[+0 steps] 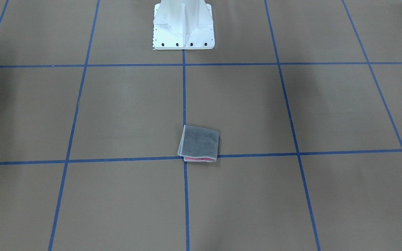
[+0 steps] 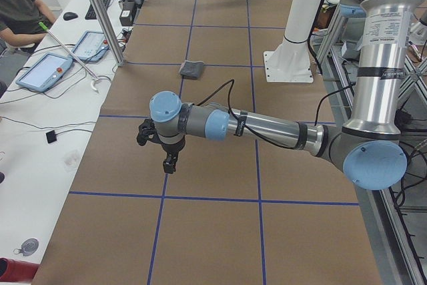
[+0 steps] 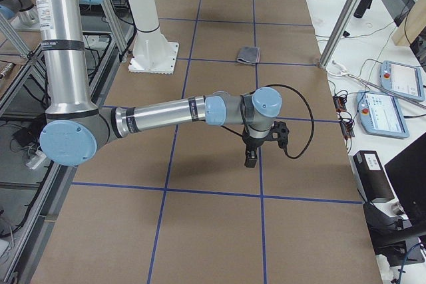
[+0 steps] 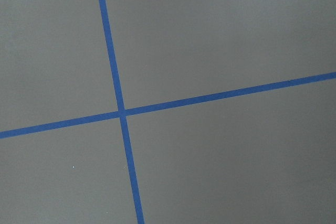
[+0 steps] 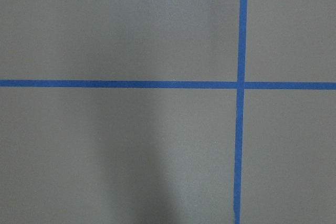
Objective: Fold towel twice with both arms
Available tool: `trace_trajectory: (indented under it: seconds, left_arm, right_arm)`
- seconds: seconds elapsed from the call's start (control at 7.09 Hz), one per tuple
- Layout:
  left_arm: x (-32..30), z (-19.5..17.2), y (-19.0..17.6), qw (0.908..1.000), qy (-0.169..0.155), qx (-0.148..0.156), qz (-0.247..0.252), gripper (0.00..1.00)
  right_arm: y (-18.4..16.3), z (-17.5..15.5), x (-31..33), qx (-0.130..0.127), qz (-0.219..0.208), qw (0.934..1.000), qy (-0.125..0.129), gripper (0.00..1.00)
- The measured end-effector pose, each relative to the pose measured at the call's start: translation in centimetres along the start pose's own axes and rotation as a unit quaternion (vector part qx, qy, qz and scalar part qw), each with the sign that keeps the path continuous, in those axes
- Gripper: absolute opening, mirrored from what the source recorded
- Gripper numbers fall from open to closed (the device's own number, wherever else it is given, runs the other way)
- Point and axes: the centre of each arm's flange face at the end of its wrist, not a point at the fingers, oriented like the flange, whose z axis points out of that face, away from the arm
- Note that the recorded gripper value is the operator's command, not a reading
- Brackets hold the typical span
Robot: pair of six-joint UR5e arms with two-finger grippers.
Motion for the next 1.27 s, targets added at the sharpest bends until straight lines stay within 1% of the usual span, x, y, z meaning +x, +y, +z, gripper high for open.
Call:
trace_trajectory:
  seconds: [0.28, 0.71, 1.27]
  left_arm:
    - [-0.36, -0.05, 0.32, 1.0, -0.001, 0.0, -0.004, 1.0]
    - [-0.88, 0.43, 0.45, 1.0, -0.001, -0.004, -0.008, 1.0]
    - [-1.01, 0.6, 0.51, 0.9999, 0.001, -0.005, -0.01, 1.0]
  right_arm:
    - [-0.06, -0.31, -0.25, 0.003, -0.003, 1.0, 0.001, 1.0]
    - [0.0, -0.05, 0.05, 0.001, 0.0, 1.0, 0.005, 1.0]
    - [0.26, -0.28, -0.29, 0.002, -0.002, 1.0, -0.002, 1.0]
